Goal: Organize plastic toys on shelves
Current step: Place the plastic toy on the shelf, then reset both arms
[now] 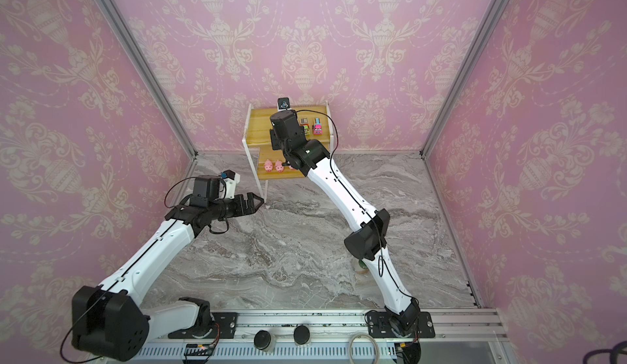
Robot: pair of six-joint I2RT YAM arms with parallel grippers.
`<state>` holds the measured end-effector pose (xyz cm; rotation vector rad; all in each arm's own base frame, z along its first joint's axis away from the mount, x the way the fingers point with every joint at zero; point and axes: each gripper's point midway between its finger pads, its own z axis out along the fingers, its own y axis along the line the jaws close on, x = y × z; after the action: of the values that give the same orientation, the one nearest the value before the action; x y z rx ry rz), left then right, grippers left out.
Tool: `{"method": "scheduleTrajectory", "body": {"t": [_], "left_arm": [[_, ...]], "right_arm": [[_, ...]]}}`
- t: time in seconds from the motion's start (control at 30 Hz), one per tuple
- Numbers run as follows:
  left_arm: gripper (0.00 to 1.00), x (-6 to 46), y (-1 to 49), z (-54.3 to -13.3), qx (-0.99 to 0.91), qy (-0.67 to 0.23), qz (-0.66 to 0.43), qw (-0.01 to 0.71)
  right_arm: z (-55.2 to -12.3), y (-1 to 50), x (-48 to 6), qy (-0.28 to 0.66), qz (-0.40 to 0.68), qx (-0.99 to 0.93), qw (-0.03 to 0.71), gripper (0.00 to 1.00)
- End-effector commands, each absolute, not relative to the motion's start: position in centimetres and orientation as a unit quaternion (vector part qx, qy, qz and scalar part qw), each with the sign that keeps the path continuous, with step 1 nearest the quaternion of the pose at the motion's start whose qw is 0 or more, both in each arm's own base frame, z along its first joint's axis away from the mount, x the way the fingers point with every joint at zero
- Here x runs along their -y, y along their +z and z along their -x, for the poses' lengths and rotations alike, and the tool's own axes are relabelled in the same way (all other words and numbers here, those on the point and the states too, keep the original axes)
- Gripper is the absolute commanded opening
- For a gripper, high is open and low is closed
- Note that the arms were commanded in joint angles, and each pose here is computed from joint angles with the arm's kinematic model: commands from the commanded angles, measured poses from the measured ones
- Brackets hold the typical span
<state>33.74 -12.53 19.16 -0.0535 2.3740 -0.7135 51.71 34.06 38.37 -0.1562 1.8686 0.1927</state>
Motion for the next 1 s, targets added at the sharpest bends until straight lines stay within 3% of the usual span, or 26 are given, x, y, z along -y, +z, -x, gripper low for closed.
{"method": "scheduleTrajectory", "body": {"t": [0.0,0.53,0.77,0.97], "left_arm": [[0.98,12.7,18.9,-33.8,-0.906,-0.274,0.025,0.322],[0.99,12.5,18.5,-33.9,-0.909,-0.264,0.023,0.323],[0.99,11.7,19.6,-34.4,-0.909,-0.239,0.016,0.342],[0.99,9.8,23.1,-35.3,-0.898,-0.195,0.024,0.394]], "right_arm": [[-52.4,39.1,-34.1,0.096,0.057,-0.792,0.600,0.40],[-51.8,43.6,-33.7,0.121,0.052,-0.756,0.641,0.56],[-49.1,51.3,-31.3,0.142,0.041,-0.702,0.696,0.72],[-44.2,56.4,-26.1,0.125,0.036,-0.673,0.728,0.88]]}}
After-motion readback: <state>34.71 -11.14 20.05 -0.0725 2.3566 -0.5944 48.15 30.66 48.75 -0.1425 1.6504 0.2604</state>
